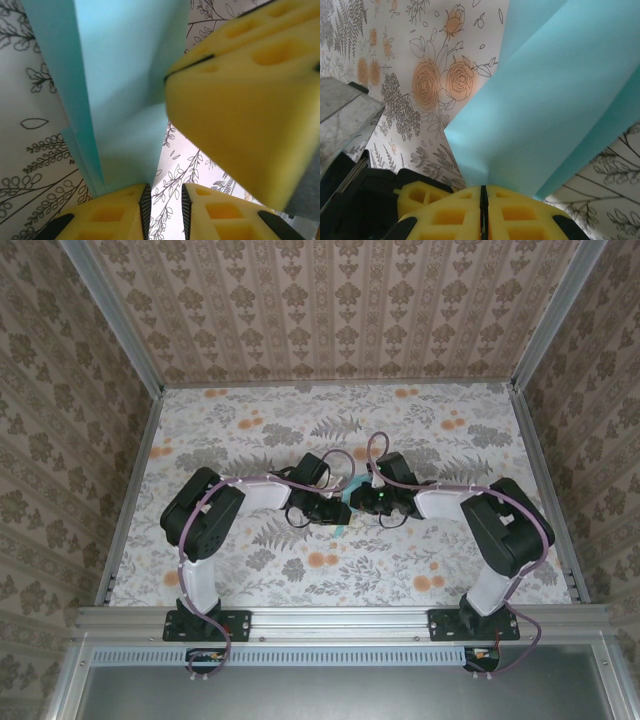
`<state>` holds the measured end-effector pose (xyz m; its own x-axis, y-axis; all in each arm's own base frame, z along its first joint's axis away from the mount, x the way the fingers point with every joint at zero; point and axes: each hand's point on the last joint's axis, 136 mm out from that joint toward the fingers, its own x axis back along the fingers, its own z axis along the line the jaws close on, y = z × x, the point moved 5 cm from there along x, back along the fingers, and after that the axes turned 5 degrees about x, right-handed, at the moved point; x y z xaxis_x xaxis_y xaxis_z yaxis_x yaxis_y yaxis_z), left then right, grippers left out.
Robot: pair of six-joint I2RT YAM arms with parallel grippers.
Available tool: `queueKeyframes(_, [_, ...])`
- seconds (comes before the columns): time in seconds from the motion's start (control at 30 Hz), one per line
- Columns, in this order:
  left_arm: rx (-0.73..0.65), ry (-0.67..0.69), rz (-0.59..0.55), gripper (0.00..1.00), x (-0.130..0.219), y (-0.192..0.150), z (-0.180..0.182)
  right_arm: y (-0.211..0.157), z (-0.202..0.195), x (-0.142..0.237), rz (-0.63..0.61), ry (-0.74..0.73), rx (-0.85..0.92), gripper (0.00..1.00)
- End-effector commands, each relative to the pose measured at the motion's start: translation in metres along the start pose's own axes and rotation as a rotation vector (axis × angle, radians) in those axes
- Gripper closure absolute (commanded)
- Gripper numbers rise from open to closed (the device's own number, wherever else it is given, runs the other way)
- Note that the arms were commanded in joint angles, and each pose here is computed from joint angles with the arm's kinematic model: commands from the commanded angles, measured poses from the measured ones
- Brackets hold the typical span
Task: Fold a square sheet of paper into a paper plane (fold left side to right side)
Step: Fold the wing for the fifth time at the center of the table.
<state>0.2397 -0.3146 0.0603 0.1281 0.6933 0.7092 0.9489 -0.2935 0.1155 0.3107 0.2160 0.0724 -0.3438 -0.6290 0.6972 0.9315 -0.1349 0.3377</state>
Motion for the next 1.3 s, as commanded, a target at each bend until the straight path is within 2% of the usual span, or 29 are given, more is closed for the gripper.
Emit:
queueKeyframes(0.0, [0.071,0.121,0.077,0.73,-0.009,-0.026,0.026,0.006,0.004,-0.005,0.004,-0.005,0.021,0.89])
queueKeyframes(0.37, [0.071,0.132,0.082,0.74,-0.009,-0.027,0.028,-0.002,-0.017,-0.015,0.058,-0.116,0.035,0.9])
queueKeyframes(0.63, [0.075,0.142,0.082,0.78,-0.008,-0.027,0.029,-0.005,-0.026,-0.016,0.078,-0.175,0.047,0.9])
queueKeyframes(1.27, [0.085,0.151,0.091,0.8,-0.01,-0.031,0.033,0.012,-0.041,-0.01,0.063,-0.247,0.056,0.9])
